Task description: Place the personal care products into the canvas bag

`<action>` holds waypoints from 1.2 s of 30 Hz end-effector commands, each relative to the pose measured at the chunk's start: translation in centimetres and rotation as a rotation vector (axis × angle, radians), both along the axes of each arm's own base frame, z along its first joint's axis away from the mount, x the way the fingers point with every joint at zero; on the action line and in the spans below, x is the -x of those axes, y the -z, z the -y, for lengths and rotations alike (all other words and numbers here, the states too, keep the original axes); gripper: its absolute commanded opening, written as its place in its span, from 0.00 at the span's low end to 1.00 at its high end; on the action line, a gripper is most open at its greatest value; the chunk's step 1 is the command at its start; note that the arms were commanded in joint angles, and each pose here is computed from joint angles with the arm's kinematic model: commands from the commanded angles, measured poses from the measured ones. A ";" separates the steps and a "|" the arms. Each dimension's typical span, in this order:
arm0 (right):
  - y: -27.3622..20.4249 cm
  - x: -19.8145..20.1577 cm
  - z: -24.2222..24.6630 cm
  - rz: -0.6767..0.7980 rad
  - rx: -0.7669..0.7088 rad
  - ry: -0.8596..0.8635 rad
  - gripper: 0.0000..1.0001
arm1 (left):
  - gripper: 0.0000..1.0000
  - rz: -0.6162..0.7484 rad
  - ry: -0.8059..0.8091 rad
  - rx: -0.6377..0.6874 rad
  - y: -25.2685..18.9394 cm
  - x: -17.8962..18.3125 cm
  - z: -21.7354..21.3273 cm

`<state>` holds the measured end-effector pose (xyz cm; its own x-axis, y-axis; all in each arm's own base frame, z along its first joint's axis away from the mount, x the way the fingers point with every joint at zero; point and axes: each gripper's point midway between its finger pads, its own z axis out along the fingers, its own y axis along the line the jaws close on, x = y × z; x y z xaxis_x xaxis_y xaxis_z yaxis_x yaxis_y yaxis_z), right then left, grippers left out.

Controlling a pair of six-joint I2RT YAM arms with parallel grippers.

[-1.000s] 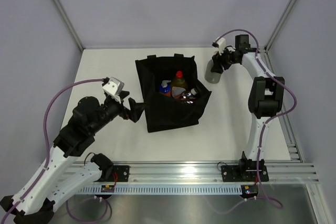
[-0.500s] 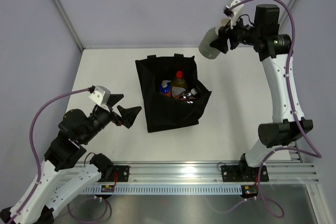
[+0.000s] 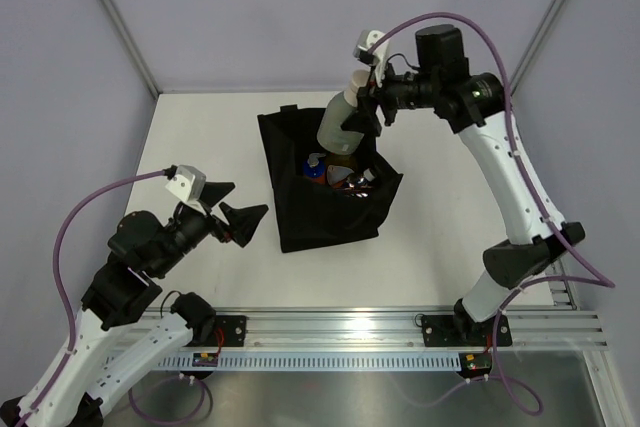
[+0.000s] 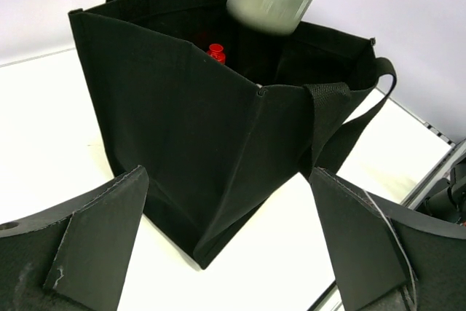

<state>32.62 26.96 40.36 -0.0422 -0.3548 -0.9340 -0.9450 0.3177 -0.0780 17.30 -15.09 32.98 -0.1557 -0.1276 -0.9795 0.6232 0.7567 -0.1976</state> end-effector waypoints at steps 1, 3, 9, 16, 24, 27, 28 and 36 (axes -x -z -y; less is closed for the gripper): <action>1.3 0.7 -2.8 0.027 0.008 -0.132 0.00 | 0.99 0.033 -0.011 0.052 -1.7 0.0 -0.1; 4.0 2.9 -4.0 -0.044 0.057 -0.245 0.00 | 0.99 0.030 -0.013 0.048 -1.6 -0.2 -0.1; 9.0 5.8 -6.0 -0.169 0.090 -0.324 0.00 | 0.99 0.024 -0.005 0.034 -0.8 -0.5 0.3; 14.2 3.2 -6.0 -0.283 0.204 -0.195 0.29 | 0.99 0.016 0.012 0.036 -0.2 -0.7 0.9; 7.8 0.9 -3.9 -0.049 0.218 -0.058 1.00 | 0.99 0.010 0.030 0.044 0.1 -0.4 1.1; 5.2 0.5 -2.7 -0.004 0.193 -0.005 0.99 | 0.99 0.018 0.027 0.045 -0.1 -0.1 0.8; 3.2 0.0 -1.9 0.028 0.163 0.037 0.99 | 0.99 0.023 0.024 0.051 -0.3 0.0 0.7; -5.1 -2.4 7.6 0.072 -0.080 0.456 0.99 | 0.99 0.018 0.000 0.026 -0.2 0.3 -0.2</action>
<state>35.03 23.90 40.37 -0.1259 -0.3907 -0.9119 -0.8360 0.5367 -0.1145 17.26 -15.33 31.75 -0.1726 -0.1372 -0.9754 0.6255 0.7497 -0.2162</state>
